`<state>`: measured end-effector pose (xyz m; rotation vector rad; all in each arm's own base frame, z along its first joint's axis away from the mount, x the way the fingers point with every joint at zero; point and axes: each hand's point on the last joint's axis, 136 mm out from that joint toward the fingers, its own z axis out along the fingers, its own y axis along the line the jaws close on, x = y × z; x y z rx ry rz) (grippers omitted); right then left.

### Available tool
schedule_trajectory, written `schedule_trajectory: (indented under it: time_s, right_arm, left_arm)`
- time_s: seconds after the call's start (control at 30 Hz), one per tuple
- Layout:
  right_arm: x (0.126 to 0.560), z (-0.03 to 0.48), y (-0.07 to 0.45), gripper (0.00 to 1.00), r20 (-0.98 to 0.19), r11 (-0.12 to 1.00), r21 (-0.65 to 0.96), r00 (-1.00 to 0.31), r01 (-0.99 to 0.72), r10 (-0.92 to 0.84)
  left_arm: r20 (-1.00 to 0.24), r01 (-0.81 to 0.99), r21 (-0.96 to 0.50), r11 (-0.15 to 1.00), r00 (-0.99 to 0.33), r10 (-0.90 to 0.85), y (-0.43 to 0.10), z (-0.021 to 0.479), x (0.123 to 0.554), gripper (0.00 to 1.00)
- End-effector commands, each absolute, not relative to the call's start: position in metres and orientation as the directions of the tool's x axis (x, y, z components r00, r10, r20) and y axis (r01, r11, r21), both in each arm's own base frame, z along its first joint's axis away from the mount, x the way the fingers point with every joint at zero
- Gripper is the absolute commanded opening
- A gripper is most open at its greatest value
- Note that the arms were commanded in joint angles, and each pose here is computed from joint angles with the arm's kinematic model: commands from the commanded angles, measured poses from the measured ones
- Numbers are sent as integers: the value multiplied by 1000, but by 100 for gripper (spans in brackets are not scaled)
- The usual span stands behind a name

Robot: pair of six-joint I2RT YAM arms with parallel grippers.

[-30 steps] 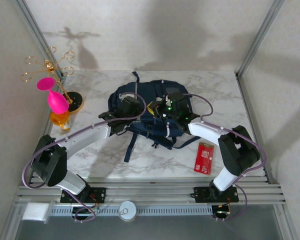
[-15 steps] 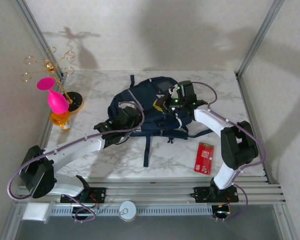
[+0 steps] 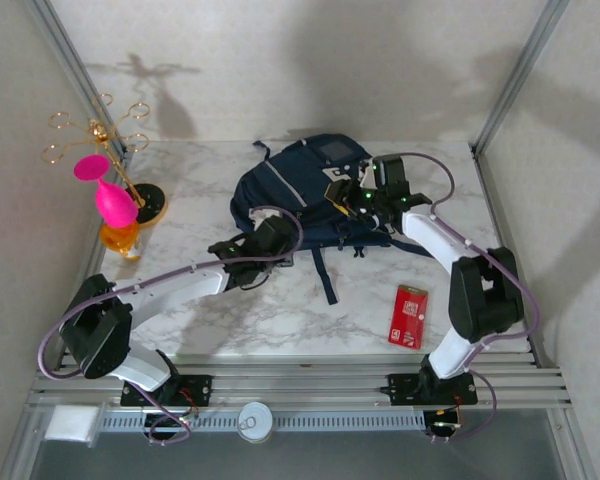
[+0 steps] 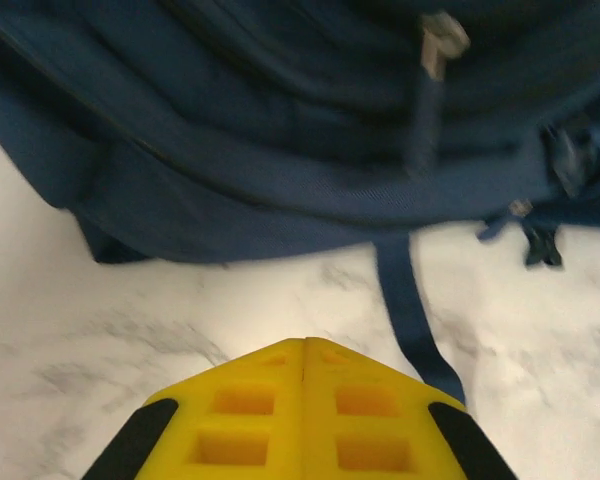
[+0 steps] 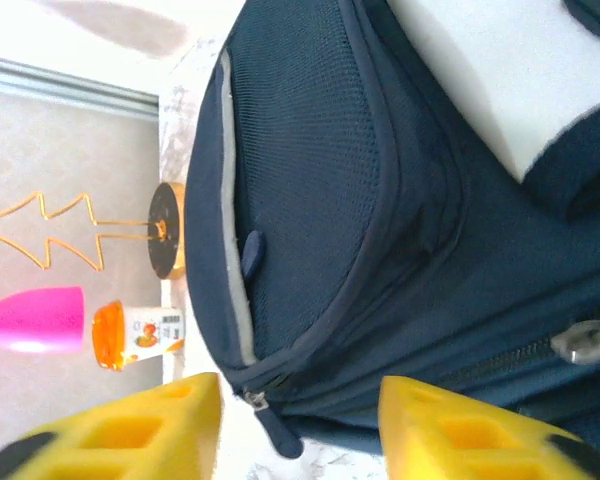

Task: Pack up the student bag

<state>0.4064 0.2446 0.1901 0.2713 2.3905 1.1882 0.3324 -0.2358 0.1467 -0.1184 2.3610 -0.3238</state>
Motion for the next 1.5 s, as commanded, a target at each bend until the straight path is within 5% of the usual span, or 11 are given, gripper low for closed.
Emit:
schedule_trajectory:
  time_s: [0.0, 0.23, 0.37, 0.63, 0.97, 1.47]
  right_arm:
    - [397, 188, 254, 55, -291, 605, 795, -858, 28, 422]
    - [412, 184, 283, 54, -235, 562, 818, -818, 126, 525]
    - [430, 179, 294, 45, -210, 552, 818, -808, 163, 551]
    - [446, 163, 282, 43, -246, 587, 772, -735, 246, 632]
    - [439, 171, 279, 0, -245, 581, 778, -737, 238, 629]
    - [420, 207, 278, 0, -181, 481, 857, -767, 183, 615]
  left_arm:
    - [-718, 58, -246, 967, -682, -142, -225, 177, 348, 11]
    - [-742, 110, -255, 961, -660, -121, -227, 183, 364, 27]
    - [-749, 110, -242, 964, -653, -113, -228, 184, 372, 31]
    - [-734, 107, -246, 963, -670, -113, -229, 186, 379, 37]
    - [-683, 113, -295, 949, -719, -127, -245, 184, 375, 44]
    - [-725, 202, -237, 950, -688, -35, -286, 175, 393, 42]
